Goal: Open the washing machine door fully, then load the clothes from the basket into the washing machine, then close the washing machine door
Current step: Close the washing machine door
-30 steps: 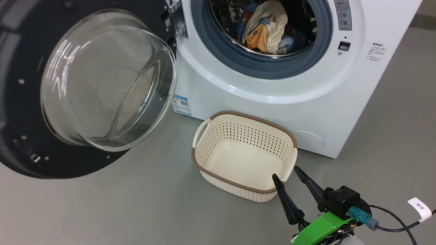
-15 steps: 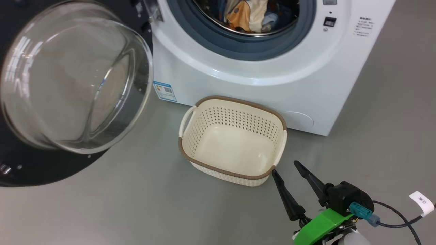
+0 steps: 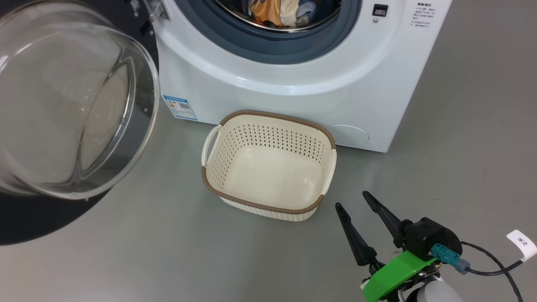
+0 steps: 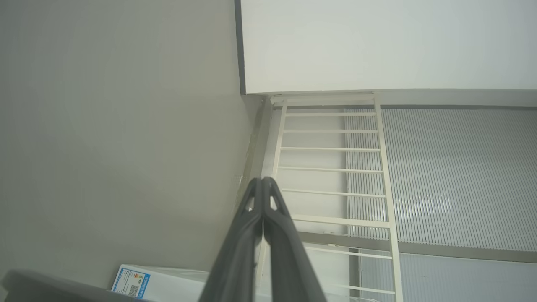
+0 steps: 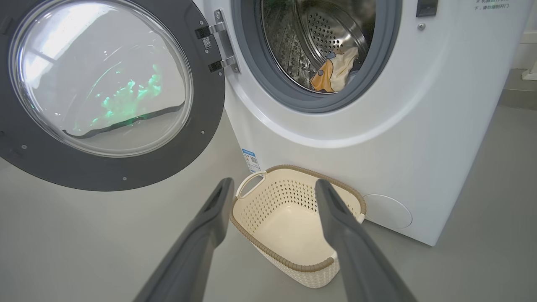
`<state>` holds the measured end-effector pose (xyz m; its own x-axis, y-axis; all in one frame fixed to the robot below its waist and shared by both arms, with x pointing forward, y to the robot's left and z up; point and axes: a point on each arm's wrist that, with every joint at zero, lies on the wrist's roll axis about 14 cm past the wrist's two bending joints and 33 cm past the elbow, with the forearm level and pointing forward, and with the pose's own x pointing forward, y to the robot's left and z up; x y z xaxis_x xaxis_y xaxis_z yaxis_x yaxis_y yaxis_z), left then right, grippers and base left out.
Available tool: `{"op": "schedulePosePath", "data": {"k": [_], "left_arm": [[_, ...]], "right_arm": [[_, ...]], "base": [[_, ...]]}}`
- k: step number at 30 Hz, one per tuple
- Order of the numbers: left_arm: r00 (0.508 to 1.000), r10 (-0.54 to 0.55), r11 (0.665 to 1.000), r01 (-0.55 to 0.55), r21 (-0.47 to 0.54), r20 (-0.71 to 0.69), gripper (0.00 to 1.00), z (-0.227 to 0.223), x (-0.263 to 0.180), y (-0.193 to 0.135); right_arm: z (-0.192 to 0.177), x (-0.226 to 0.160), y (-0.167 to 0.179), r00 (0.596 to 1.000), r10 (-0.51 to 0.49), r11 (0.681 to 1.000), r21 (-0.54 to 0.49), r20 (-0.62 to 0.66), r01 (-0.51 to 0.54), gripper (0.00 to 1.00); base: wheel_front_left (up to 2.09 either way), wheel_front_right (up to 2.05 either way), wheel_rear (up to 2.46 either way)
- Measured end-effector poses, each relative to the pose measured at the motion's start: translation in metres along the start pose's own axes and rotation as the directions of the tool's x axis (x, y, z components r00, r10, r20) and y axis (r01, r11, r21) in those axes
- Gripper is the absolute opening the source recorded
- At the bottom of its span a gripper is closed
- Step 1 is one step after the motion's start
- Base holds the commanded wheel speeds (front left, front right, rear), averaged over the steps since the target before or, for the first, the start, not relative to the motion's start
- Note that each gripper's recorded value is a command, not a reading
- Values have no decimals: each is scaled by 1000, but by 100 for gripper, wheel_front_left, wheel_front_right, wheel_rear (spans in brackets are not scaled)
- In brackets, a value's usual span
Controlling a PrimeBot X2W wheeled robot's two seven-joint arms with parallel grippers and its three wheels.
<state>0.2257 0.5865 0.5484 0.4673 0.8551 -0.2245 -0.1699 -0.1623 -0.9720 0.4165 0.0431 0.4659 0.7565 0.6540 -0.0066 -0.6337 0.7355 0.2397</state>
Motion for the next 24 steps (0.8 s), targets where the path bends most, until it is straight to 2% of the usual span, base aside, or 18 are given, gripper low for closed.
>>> {"op": "schedulePosePath", "data": {"k": [12,24], "left_arm": [[988,45,997,-36,63,-148,0,-29,0,16],[940,67,985,-9,171,-333,0,-69,-8,22]], "right_arm": [[2,-1,-3,1000,-9,1000,-4,3,10,100],[8,1,-3,1000,-11,1000,-11,21,11,100]], "base": [[0,0,0],[0,0,0]]}}
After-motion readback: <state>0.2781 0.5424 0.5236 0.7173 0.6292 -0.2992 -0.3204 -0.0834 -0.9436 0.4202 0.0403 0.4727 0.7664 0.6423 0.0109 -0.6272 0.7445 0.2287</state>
